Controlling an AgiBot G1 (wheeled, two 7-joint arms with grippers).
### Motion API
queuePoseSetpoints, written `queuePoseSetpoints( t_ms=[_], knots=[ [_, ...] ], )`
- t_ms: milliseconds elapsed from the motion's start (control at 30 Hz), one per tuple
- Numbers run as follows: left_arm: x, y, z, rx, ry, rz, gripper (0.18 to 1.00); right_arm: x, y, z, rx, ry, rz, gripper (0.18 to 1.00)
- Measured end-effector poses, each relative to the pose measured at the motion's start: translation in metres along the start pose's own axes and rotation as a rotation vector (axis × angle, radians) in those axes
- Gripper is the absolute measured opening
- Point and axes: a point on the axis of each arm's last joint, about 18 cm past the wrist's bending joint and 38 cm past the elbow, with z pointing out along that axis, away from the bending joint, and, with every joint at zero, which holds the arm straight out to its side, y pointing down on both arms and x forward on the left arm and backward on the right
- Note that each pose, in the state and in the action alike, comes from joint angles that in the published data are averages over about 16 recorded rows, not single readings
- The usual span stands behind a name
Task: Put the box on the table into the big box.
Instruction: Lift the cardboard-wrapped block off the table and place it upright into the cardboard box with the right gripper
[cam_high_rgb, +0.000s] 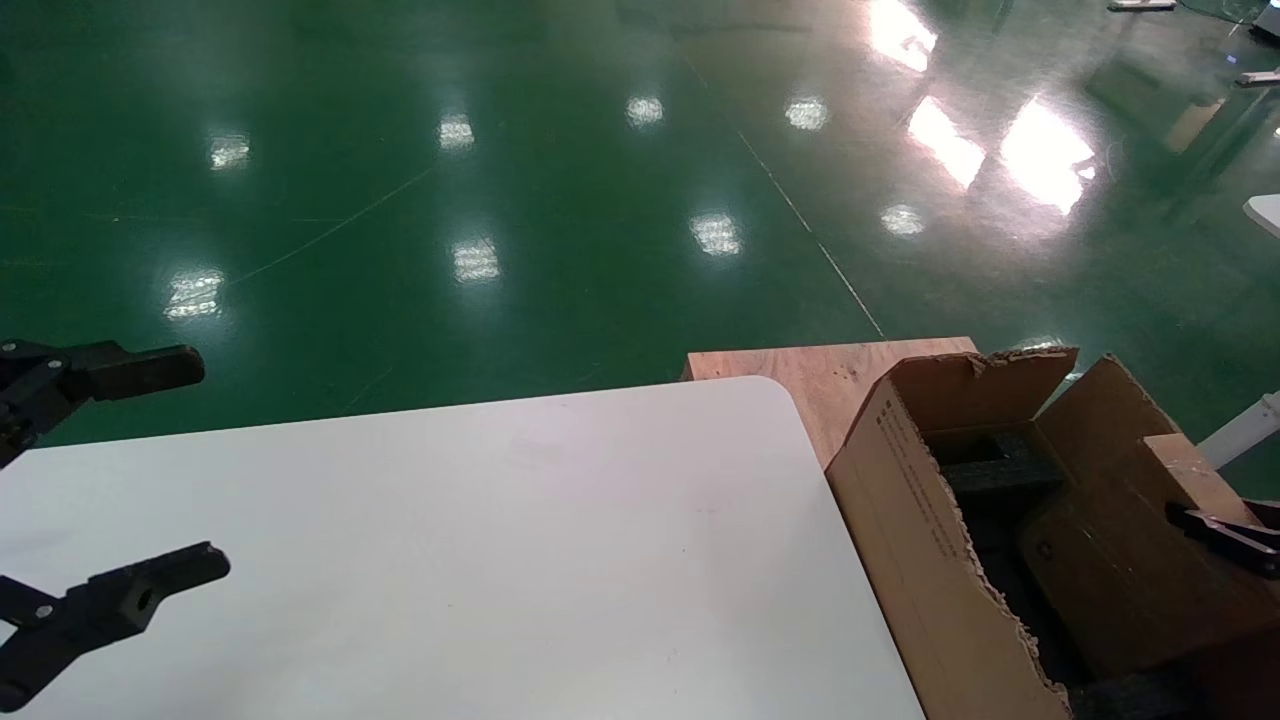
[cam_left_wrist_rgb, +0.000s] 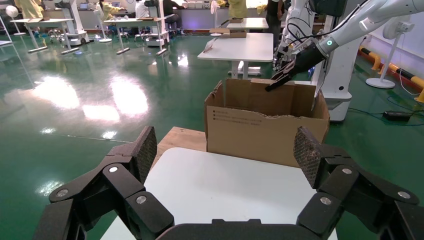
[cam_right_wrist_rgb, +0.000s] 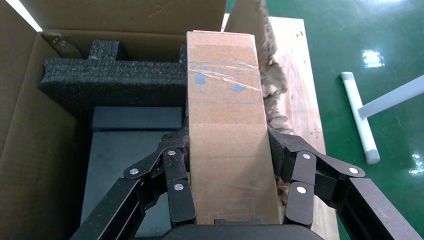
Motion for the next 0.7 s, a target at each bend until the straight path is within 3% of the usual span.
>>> queuePoseSetpoints(
  t_ms=[700],
  knots=[
    [0.000, 0.000, 0.000, 0.000, 0.000, 0.000, 1.001, -0.010, 0.021, 0.019, -0.079, -0.019, 0.002, 0.478]
  ],
)
